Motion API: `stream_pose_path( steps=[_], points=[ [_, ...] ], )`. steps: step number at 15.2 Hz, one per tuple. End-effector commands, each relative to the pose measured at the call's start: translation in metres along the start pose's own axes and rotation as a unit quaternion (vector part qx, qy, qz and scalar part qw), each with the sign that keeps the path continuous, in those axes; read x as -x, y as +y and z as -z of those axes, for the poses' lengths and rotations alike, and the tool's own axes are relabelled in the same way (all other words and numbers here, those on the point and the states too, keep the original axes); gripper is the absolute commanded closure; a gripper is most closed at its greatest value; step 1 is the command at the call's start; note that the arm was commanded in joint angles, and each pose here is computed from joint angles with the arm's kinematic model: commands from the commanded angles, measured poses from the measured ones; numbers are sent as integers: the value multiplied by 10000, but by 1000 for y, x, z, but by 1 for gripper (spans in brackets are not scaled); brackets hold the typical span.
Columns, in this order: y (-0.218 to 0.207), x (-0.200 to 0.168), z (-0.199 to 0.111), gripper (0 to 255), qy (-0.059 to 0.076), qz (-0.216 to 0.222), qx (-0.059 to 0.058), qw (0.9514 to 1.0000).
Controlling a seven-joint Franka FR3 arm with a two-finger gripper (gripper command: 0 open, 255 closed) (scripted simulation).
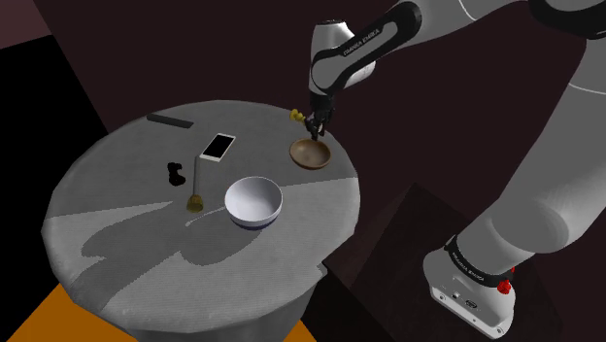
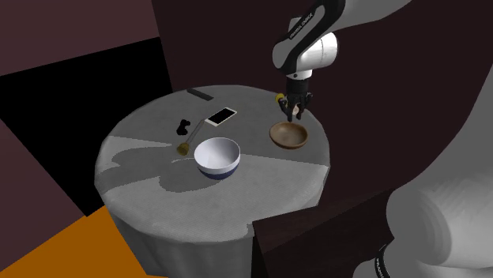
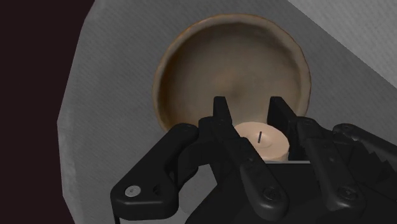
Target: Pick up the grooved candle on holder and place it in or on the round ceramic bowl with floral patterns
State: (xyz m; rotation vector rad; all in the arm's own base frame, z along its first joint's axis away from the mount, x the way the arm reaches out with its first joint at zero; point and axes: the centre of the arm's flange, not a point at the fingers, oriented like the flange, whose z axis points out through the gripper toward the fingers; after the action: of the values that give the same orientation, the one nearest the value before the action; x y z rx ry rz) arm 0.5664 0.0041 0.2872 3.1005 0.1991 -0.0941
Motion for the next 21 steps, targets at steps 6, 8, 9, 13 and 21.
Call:
stream_pose_path(
  steps=[6, 8, 9, 13, 21],
  points=[
    [0, 0, -2, 255, 3, 0, 0, 10000],
    [0, 0, -2, 0, 3, 0, 0, 10000],
    [0, 0, -2, 0, 3, 0, 0, 10000],
    [0, 0, 12, 0, 3, 0, 0, 10000],
    [0, 0, 48, 0, 3, 0, 0, 10000]
  ],
)
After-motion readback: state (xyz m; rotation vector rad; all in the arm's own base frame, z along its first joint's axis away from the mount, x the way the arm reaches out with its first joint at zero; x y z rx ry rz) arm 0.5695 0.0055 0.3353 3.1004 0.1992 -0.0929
